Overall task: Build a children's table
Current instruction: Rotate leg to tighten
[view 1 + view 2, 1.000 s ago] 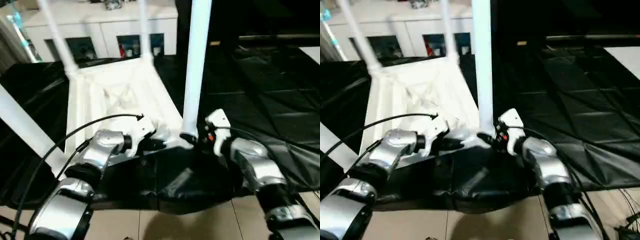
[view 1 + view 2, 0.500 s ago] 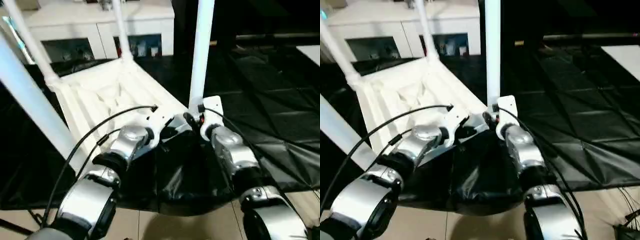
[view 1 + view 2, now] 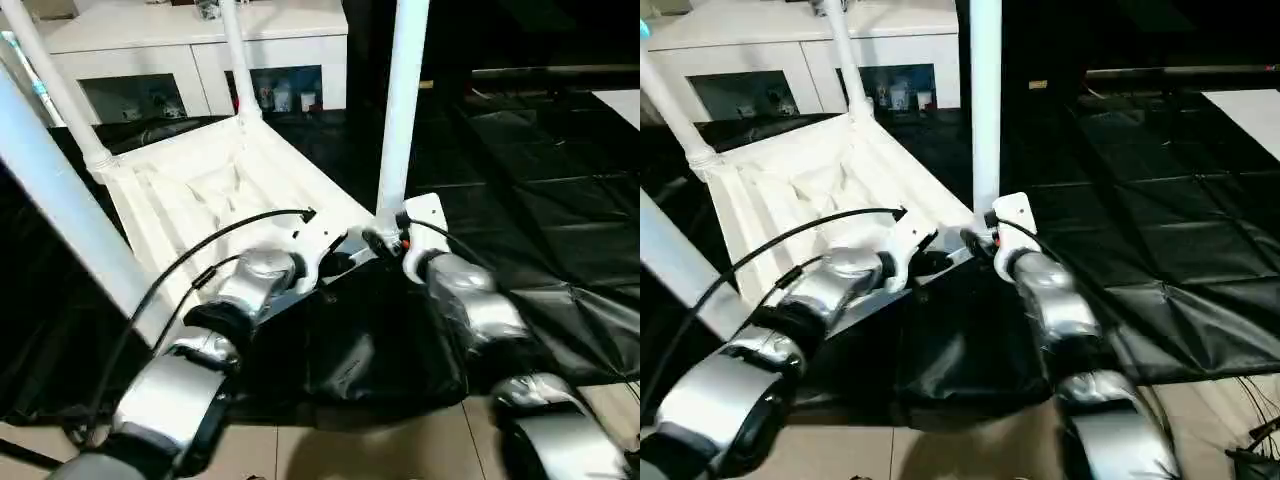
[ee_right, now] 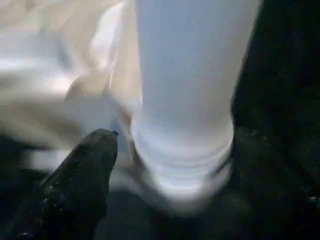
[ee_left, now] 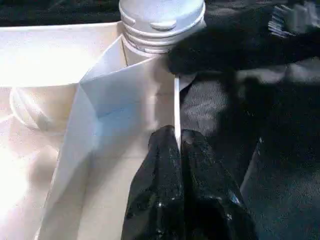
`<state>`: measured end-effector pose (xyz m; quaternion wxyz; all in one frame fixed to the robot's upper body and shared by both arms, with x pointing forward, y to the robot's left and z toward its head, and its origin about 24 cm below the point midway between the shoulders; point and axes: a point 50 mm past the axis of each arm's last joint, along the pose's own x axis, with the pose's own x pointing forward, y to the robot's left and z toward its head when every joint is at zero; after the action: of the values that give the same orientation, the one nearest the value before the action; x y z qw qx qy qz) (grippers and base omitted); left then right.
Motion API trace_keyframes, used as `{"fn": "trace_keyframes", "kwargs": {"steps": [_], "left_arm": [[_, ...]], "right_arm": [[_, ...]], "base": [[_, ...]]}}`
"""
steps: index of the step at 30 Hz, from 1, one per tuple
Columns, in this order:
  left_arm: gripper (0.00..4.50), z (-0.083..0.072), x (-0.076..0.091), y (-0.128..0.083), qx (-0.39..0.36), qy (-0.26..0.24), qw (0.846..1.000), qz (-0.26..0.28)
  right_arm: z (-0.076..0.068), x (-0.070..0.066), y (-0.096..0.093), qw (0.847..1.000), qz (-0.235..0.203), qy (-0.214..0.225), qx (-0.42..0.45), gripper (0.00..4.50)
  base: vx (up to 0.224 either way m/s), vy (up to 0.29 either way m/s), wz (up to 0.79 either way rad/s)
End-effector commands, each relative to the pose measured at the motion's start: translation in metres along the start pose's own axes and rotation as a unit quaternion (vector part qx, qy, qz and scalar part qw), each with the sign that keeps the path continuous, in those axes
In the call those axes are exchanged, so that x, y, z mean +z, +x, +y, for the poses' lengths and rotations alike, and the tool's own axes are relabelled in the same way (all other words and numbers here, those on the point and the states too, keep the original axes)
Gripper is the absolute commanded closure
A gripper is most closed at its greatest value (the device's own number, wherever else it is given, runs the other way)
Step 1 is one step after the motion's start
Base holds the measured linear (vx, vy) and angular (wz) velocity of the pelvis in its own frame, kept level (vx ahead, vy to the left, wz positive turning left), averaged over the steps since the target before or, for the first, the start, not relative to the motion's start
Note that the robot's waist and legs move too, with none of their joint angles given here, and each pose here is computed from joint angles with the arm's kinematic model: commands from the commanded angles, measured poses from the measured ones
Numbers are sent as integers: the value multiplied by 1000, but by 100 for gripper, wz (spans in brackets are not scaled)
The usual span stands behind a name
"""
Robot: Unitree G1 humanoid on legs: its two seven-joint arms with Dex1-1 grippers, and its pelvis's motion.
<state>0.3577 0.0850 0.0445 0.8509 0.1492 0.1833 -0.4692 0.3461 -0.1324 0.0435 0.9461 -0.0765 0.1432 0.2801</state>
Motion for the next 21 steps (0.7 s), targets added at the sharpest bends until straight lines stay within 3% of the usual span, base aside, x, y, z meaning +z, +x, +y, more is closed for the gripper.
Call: {"fn": "trace_keyframes", "kwargs": {"steps": [1,4,8,16,21], "left_arm": [[450,-6,-14,-5,-37,27,999,12],[450,-8,-22,-18,-89,64,994,4],[450,-9,-28,-35,-144,54,988,-11],[450,-8,-28,-45,-157,57,985,-31],[450,-8,-27,-45,-158,55,985,-34]], "right_arm": [[10,8,0,998,-18,-21,55,73],[2,8,-11,996,-23,-44,79,73],[-4,1,-24,991,-4,-62,118,73],[6,-3,-30,982,-3,-49,183,73],[6,-3,-29,982,-9,-34,183,132]], "base": [[0,0,0],[0,0,0],[0,0,0],[0,0,0],[0,0,0]]}}
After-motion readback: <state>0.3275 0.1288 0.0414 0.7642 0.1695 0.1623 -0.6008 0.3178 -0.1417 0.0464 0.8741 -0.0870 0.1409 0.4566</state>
